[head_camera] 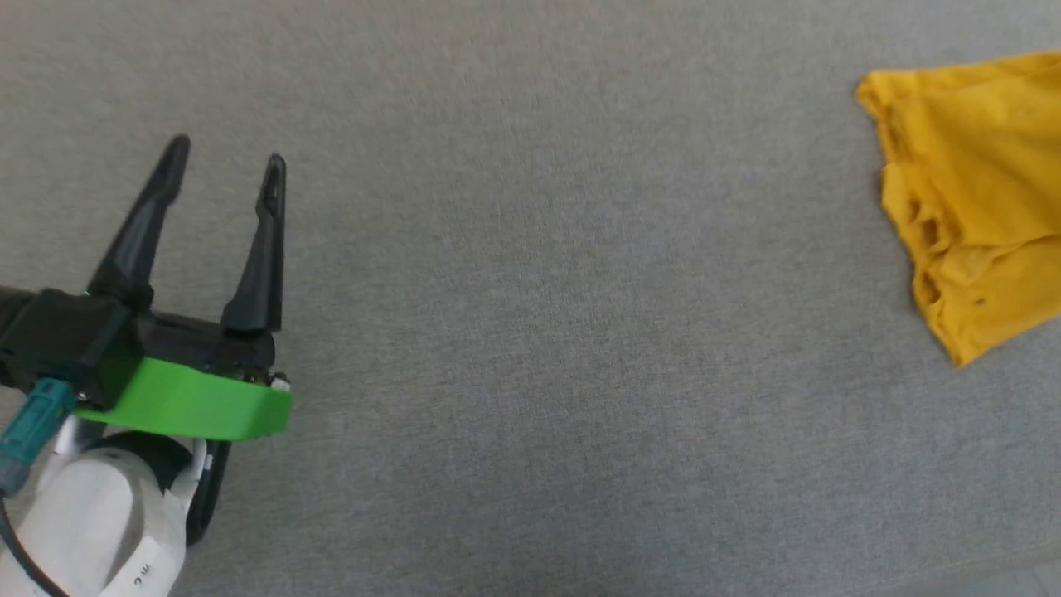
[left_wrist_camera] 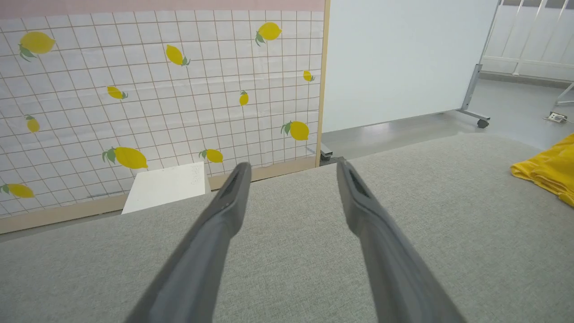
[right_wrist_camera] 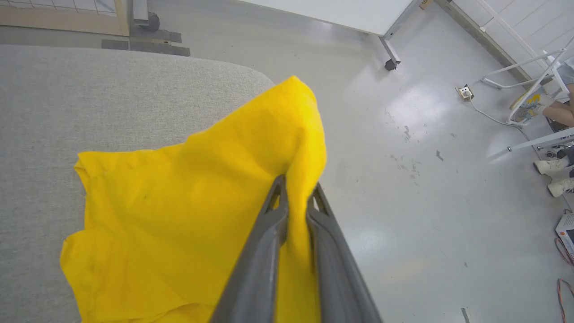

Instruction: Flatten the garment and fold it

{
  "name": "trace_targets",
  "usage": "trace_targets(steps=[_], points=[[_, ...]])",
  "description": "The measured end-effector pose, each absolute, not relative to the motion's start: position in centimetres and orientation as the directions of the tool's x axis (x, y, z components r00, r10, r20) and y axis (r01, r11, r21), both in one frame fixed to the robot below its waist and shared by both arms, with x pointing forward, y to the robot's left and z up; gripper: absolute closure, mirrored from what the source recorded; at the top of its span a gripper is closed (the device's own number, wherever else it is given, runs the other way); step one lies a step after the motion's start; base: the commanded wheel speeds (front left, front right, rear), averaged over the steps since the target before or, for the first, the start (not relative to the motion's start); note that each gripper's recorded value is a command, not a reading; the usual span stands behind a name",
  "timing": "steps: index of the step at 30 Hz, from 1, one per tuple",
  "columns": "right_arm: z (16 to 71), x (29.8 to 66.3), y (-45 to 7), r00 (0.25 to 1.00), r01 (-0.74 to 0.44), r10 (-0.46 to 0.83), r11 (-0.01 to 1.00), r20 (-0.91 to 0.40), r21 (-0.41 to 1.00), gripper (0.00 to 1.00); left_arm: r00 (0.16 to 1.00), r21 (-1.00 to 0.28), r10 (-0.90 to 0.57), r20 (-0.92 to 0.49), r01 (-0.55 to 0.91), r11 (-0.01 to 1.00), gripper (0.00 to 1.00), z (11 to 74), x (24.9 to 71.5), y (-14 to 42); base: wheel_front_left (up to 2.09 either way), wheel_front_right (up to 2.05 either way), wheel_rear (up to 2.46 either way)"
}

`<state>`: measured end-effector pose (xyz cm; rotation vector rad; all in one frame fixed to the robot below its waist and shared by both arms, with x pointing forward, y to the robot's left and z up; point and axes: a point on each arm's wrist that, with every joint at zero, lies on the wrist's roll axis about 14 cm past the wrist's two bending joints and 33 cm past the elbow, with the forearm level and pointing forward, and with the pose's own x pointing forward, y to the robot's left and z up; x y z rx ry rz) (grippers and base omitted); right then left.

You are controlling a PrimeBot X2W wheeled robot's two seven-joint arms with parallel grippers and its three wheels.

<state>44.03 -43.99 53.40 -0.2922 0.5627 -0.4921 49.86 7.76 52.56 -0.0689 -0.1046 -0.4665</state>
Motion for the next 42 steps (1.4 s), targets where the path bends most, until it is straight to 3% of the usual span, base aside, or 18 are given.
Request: trace_targets(steps=[9,16,18,20,21,22,33,42], points=[[48.9,43.1,-49.4,0.594,0.378,-0.65,0.745,-0.474,-0.55,1.0,0.877,-0.057,-0.477,0.057,0.479,0.876,0.0,47.5,52.5,6.8,0.0,0.0,0.0],[46.4,42.6,-51.2,0.543,0.372,-0.684,0.717,-0.488,-0.59,1.0,0.875,-0.067,-0.484,0.024,0.485,0.872,0.0,45.1,52.9,6.6,0.0,0.0,0.0],[46.0,42.7,-51.3,0.538,0.367,-0.688,0.711,-0.486,-0.6,0.75,0.877,-0.069,-0.48,0.02,0.48,0.875,0.0,44.9,53.0,6.8,0.0,0.0,0.0],[45.6,42.7,-51.5,0.534,0.365,-0.692,0.707,-0.487,-0.605,0.64,0.883,-0.075,-0.469,0.019,0.469,0.88,0.0,44.8,53.1,7.0,0.0,0.0,0.0],[45.5,42.7,-51.6,0.534,0.367,-0.692,0.708,-0.487,-0.604,0.49,0.884,-0.075,-0.466,0.025,0.467,0.881,0.0,44.9,53.2,7.1,0.0,0.0,0.0],[45.5,42.8,-51.6,0.536,0.367,-0.692,0.707,-0.484,-0.604,0.0,0.886,-0.075,-0.462,0.031,0.463,0.883,0.0,45.1,53.2,7.1,0.0,0.0,0.0],[47.1,42.9,-51.4,0.577,0.389,-0.683,0.713,-0.448,-0.584,0.0,0.915,-0.061,-0.388,0.11,0.395,0.916,0.0,47.9,52.8,8.6,0.0,0.0,0.0],[48.0,43.5,-46.8,0.71,0.387,-0.571,0.806,-0.413,-0.449,0.0,0.947,-0.107,-0.307,0.095,0.316,0.943,0.0,49.0,50.1,10.2,0.0,0.0,0.0]])
